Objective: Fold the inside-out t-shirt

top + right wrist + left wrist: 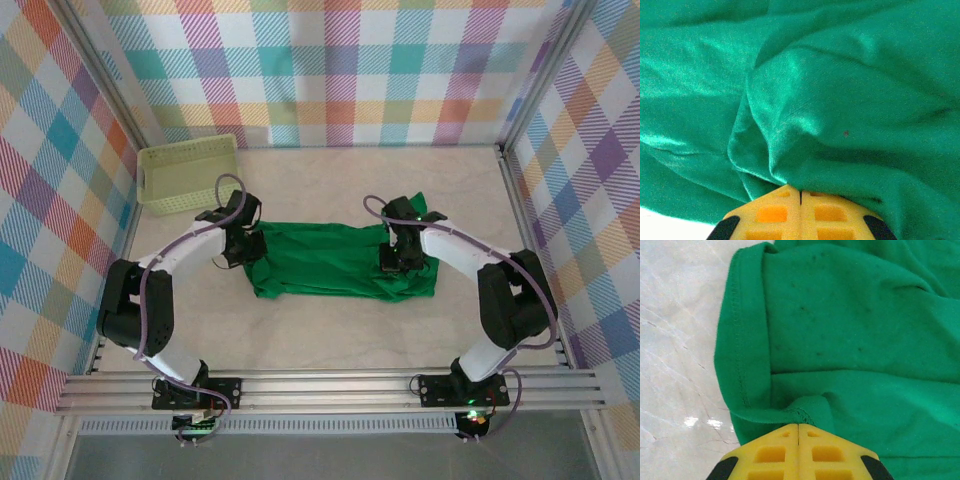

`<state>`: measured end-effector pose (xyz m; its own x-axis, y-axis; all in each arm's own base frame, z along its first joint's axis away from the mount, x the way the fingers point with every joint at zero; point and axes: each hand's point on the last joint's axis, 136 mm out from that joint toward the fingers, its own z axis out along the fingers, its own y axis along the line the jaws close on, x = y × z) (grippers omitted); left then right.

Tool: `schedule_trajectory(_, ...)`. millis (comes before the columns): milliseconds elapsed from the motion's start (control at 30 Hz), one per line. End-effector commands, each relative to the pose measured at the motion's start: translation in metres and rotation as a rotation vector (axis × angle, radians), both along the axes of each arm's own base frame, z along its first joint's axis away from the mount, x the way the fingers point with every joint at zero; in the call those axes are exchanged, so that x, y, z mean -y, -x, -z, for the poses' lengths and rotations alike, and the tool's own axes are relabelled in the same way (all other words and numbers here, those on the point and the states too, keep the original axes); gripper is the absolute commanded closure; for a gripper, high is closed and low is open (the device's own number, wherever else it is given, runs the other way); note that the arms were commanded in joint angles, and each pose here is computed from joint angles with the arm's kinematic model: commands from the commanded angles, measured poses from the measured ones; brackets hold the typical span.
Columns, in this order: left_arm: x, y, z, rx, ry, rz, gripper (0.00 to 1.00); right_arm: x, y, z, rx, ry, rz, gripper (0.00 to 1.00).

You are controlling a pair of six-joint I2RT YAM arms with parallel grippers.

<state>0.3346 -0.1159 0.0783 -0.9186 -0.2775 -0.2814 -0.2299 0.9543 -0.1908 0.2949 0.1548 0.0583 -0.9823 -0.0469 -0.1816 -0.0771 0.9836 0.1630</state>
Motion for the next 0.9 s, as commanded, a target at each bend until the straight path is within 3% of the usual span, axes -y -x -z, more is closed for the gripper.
schedule_trajectory(0,0.002,0.001,-0.011,0.027,-0.011,0.018,1.0,-0.02,-0.019,-0.029,0.083,-0.092,-0.019,0.92)
schedule_trajectory(200,0.005,0.005,-0.005,0.022,-0.009,0.023,1.0,-0.031,-0.028,-0.034,0.087,-0.142,-0.016,0.84)
schedule_trajectory(400,0.006,0.009,0.0,0.014,-0.021,0.036,1.0,-0.019,-0.03,-0.026,0.078,-0.058,-0.011,0.68)
schedule_trajectory(667,0.005,0.008,0.002,0.016,-0.028,0.033,1.0,-0.011,0.0,-0.034,0.108,0.059,-0.124,0.53)
schedule_trajectory(867,0.009,0.007,0.009,0.005,-0.02,0.029,1.0,-0.005,0.001,-0.019,0.101,0.16,-0.15,0.52)
